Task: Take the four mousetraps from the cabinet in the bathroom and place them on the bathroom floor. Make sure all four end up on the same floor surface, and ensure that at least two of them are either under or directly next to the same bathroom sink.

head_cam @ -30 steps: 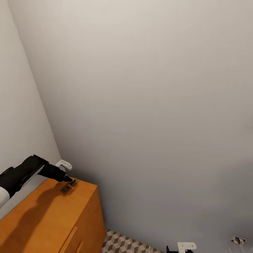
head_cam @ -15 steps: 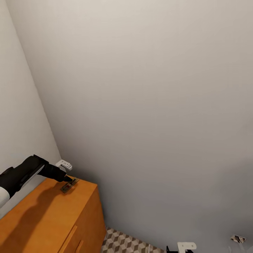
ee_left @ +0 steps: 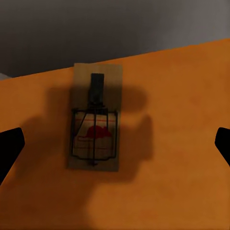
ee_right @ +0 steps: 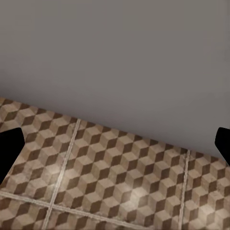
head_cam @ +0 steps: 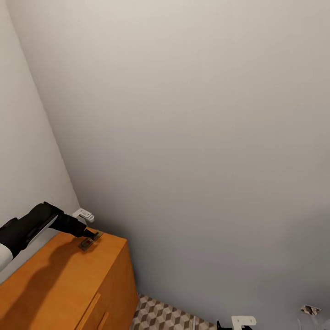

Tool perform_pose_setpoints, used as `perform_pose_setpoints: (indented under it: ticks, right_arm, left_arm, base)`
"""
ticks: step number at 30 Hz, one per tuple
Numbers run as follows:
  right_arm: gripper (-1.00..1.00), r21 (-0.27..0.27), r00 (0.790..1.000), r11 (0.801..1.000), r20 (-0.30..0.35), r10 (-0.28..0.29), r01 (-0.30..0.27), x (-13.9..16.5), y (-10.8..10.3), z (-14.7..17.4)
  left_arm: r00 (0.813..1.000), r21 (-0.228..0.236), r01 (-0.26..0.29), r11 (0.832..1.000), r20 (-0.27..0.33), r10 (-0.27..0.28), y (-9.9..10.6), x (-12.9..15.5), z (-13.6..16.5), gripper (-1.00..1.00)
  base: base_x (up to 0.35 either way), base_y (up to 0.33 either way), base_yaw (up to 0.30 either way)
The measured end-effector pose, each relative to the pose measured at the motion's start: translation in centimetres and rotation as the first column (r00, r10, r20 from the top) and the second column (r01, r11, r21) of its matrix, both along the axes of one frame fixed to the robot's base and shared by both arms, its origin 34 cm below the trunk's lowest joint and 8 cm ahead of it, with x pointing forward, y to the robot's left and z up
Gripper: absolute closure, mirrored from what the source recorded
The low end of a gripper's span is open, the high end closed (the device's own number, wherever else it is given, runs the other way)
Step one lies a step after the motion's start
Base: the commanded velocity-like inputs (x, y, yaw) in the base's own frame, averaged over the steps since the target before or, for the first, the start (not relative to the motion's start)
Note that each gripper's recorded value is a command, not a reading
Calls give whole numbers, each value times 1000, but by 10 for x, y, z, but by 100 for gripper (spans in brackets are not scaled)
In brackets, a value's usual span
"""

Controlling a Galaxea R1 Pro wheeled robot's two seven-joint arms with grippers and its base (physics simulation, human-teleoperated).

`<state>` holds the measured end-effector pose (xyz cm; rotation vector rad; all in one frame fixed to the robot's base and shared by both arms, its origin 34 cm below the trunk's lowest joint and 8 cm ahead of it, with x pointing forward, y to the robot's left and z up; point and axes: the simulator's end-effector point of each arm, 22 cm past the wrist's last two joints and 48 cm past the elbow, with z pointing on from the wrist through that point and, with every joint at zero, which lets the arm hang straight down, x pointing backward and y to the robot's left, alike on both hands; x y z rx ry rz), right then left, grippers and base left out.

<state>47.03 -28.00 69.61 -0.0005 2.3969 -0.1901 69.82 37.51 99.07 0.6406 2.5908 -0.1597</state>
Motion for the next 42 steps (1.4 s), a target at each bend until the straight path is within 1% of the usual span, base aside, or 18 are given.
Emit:
perform_pose_setpoints:
  ticks: [42]
  right_arm:
    - [-100, 0, 999, 1000, -34, 0, 0, -10, 0, -12]
  left_arm:
    - [999, 1, -9, 1000, -41, 9, 4, -2, -23, -100]
  base:
    - [0, 0, 0]
